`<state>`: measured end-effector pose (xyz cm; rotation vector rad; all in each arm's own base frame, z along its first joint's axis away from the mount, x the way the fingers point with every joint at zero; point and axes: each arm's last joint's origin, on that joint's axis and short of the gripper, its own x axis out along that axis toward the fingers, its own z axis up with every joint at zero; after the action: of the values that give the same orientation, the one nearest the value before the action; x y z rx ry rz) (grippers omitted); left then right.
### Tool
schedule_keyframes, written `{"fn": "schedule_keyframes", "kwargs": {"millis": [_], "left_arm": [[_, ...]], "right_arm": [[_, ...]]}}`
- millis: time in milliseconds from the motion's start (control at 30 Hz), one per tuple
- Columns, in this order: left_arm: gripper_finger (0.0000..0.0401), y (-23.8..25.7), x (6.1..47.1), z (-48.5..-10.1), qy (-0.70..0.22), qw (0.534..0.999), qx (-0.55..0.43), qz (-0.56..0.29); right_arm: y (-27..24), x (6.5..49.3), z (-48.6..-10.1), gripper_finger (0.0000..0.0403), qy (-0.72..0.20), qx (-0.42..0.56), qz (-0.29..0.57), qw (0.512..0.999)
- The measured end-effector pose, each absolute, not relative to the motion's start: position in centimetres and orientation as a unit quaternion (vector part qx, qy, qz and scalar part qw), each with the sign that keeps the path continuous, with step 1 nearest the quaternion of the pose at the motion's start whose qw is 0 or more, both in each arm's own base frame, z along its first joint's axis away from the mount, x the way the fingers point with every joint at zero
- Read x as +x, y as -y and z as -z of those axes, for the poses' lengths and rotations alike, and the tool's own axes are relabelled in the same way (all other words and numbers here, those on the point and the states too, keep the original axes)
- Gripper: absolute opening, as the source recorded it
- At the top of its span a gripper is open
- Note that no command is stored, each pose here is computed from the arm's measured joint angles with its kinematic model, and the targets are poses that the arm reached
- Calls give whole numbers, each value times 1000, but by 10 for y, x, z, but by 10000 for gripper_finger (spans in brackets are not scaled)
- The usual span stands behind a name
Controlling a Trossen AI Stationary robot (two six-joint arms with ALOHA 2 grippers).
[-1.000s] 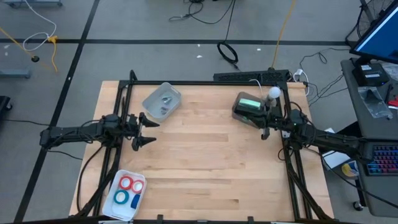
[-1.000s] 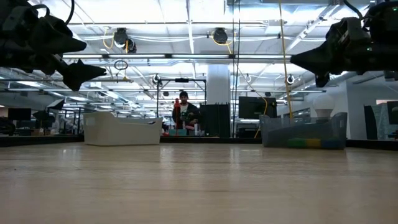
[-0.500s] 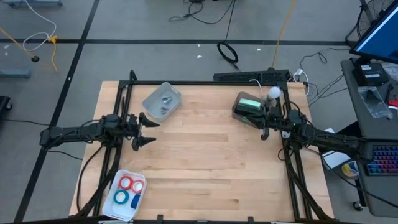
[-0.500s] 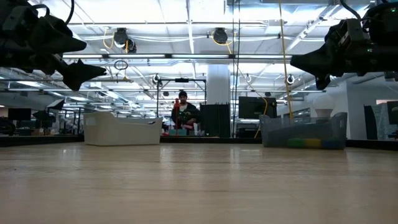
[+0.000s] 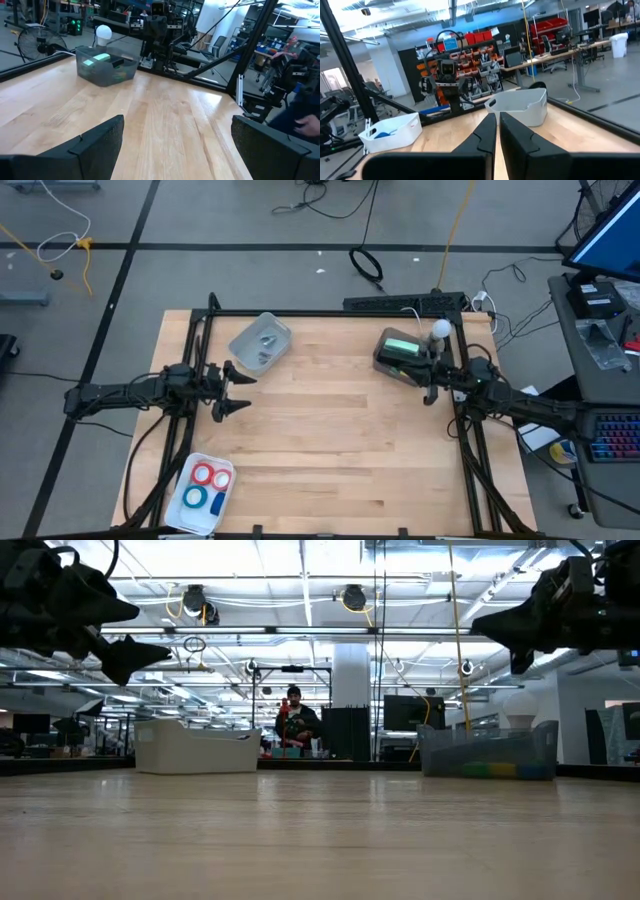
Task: Pick and place Stapler, Stapler remover, tape
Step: Return to Home Position
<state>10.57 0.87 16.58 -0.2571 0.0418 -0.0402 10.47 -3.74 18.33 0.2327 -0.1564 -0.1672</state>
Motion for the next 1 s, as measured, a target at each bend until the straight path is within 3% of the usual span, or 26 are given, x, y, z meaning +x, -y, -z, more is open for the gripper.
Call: {"fn": "schedule_keyframes", "kwargs": {"millis": [1000], "left_arm": [[365, -9, 106, -166, -19, 992, -127, 20]], "right_arm": [[35, 99, -189, 15, 110, 105, 78, 985]]}}
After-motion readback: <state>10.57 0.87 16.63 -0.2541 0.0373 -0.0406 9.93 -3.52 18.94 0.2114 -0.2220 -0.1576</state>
